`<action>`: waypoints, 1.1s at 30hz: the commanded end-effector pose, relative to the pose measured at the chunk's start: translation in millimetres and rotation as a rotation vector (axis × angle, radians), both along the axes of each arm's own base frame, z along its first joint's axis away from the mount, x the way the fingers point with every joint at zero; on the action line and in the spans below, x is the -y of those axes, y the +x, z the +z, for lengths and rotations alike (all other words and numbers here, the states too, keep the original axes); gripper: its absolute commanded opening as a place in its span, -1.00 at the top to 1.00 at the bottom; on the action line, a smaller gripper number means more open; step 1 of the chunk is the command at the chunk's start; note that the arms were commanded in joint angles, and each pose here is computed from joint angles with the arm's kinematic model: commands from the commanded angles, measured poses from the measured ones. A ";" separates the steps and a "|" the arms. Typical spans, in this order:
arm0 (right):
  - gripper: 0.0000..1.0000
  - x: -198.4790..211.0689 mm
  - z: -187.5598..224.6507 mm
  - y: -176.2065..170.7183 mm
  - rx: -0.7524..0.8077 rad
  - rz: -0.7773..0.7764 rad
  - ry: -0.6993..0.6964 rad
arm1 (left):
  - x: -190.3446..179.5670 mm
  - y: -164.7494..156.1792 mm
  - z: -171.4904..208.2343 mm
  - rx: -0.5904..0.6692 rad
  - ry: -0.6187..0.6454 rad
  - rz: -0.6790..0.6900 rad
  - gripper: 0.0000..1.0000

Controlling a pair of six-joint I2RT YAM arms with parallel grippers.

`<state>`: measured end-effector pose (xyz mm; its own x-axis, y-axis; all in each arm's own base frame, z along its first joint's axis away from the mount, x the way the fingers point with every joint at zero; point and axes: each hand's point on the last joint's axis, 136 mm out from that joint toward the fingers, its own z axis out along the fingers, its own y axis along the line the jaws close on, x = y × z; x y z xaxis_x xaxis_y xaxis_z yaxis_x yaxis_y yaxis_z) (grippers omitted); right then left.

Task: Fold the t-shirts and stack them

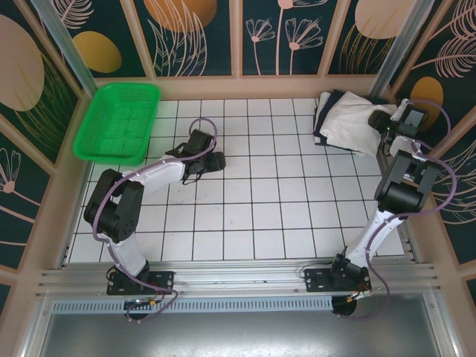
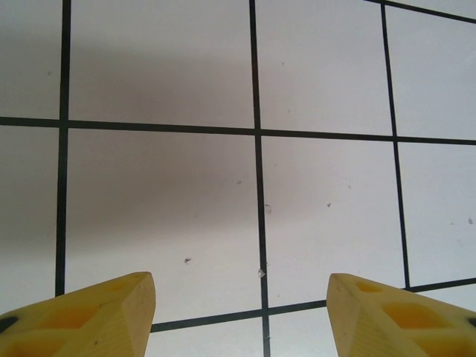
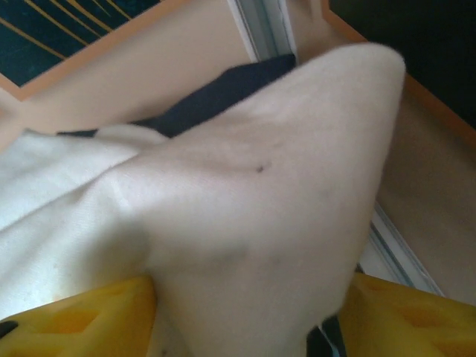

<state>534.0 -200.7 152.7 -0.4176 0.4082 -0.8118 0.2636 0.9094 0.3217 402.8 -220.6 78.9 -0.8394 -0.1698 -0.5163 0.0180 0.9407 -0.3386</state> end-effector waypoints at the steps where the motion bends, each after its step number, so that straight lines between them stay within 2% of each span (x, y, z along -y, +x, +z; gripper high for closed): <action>1: -0.38 4.8 45.5 -16.0 0.080 -0.075 -0.026 | 7.2 10.0 17.3 0.044 -0.033 -0.023 -0.27; 8: -0.56 2.3 57.2 -38.6 0.068 -0.165 -0.038 | 9.7 9.4 16.5 0.045 -0.040 -0.038 -0.30; 12: -0.57 -8.1 60.5 -58.8 0.067 -0.212 -0.023 | 9.9 9.8 15.8 0.047 -0.041 -0.041 -0.32; 17: -0.66 -85.4 66.6 -71.2 0.088 -0.151 -0.065 | 11.1 8.7 18.6 0.051 -0.051 -0.047 -0.32; 19: -0.69 -122.4 71.3 -63.4 0.090 -0.122 -0.105 | 10.2 7.8 20.4 0.056 -0.048 -0.049 -0.33; 22: -0.71 -146.9 78.2 -44.0 0.092 -0.158 -0.137 | 7.1 4.7 20.7 0.057 -0.037 -0.049 -0.35; 28: -0.73 -160.7 69.2 17.2 0.030 -0.286 -0.176 | -2.8 -1.4 19.2 0.062 -0.006 -0.033 -0.38; 33: -0.73 -151.8 49.9 61.4 -0.069 -0.422 -0.280 | -8.3 -6.0 11.9 0.043 0.025 -0.030 -0.39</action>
<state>598.5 -30.0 218.5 -0.2850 0.3395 -0.8964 0.4994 0.8508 0.1635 398.6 -221.1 87.5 -0.8295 -0.1433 -0.5397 0.0607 0.9376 -0.3423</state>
